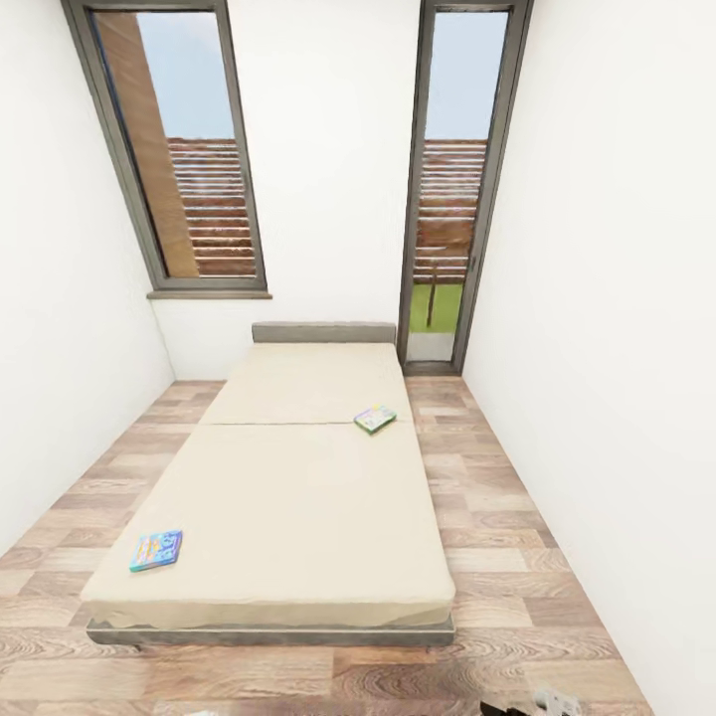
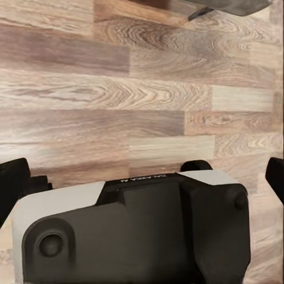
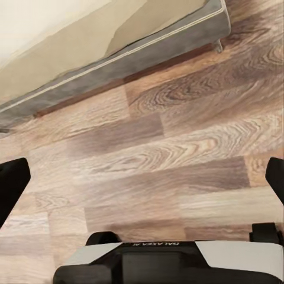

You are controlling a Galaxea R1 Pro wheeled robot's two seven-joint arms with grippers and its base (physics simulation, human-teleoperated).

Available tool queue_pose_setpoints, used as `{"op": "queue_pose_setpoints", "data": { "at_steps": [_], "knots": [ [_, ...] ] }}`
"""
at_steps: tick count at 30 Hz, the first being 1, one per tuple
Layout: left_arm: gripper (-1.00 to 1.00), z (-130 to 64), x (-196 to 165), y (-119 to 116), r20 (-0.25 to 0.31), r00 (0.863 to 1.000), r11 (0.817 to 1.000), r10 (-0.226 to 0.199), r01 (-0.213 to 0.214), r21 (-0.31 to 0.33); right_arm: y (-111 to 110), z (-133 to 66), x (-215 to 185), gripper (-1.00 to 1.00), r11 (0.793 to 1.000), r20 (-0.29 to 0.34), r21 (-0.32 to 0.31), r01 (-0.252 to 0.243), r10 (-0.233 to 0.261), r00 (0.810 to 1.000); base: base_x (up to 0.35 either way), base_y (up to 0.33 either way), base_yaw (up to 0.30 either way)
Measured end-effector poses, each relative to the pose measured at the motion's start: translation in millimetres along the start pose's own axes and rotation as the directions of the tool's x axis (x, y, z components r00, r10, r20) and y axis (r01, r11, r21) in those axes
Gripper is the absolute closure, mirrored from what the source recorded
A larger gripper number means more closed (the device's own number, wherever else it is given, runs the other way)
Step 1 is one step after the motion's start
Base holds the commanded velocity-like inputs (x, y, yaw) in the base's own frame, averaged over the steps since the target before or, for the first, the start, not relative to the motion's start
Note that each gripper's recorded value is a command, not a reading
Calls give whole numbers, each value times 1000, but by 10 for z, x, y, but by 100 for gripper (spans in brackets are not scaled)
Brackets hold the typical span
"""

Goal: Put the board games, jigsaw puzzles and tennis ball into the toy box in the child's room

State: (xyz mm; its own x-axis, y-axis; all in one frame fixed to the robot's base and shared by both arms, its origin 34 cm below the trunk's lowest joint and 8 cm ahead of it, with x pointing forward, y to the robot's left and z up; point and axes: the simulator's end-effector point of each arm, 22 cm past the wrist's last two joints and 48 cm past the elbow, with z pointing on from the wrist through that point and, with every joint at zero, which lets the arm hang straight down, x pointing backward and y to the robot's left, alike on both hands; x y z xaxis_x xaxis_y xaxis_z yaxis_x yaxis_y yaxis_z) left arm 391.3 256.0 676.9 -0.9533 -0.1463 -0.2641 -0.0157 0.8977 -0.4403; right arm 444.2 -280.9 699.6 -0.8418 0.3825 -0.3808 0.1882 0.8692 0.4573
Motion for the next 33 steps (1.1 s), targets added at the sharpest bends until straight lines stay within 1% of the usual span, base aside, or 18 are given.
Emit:
{"op": "queue_pose_setpoints", "data": {
  "at_steps": [4,9,12,13,15,16,18,19,21,22,23,25,26,28,33],
  "knots": [
    [-100,-15,30,-48,-12,1000,999,-6,6,38,46,-8,23,-100,999,-9,-35,-1,1,1000,0,0,-112],
    [-100,-34,46,-55,-16,1000,998,-8,9,63,77,-13,43,-100,998,-15,-61,-1,0,1000,0,0,-112],
    [-100,-61,48,-32,-18,1000,997,-9,11,74,164,-20,43,-100,994,-15,-105,0,-1,1000,0,0,-112],
    [-100,-94,34,-19,-17,1000,996,-10,11,88,252,-33,35,-100,989,-13,-147,-1,-1,1000,0,0,-111],
    [-100,-138,19,-3,-18,1000,994,-12,14,109,355,-50,31,-100,981,-13,-196,-2,-1,1000,0,0,-106],
    [-100,-192,-42,-12,-12,1000,990,-15,17,139,464,-74,9,-100,970,-10,-245,-1,-1,1000,0,0,-97],
    [-100,-269,-202,-44,-2,1000,983,-27,27,184,571,-101,-29,-100,957,-7,-291,0,-2,1000,0,0,-89],
    [-100,-377,-460,-109,8,999,969,-53,50,242,673,-133,-99,-100,944,-5,-331,0,-2,1000,0,0,-84],
    [-100,-503,-742,-186,2,997,952,-83,78,297,767,-164,-179,-100,931,-12,-364,-4,0,1000,0,0,-80],
    [-100,-619,-1000,-260,-4,994,936,-108,103,337,854,-196,-268,-100,921,-20,-388,-10,2,1000,0,0,-78],
    [-100,-675,-1132,-297,-4,994,930,-112,106,352,895,-210,-309,-100,917,-26,-399,-13,3,1000,0,0,-77],
    [-100,-781,-1368,-355,10,994,922,-109,97,375,973,-235,-390,-100,909,-31,-416,-15,2,1000,0,0,-76],
    [-100,-877,-1577,-415,32,995,917,-97,77,391,1043,-255,-473,-100,903,-26,-429,-9,-2,1000,0,0,-76],
    [-100,-986,-1808,-491,63,995,913,-76,44,405,1138,-277,-584,-100,896,-12,-443,6,-13,1000,0,0,-75],
    [-100,-1074,-2005,-537,93,994,912,-56,13,409,1269,-300,-761,-100,890,22,-455,42,-36,999,0,0,-75]
  ]
}}
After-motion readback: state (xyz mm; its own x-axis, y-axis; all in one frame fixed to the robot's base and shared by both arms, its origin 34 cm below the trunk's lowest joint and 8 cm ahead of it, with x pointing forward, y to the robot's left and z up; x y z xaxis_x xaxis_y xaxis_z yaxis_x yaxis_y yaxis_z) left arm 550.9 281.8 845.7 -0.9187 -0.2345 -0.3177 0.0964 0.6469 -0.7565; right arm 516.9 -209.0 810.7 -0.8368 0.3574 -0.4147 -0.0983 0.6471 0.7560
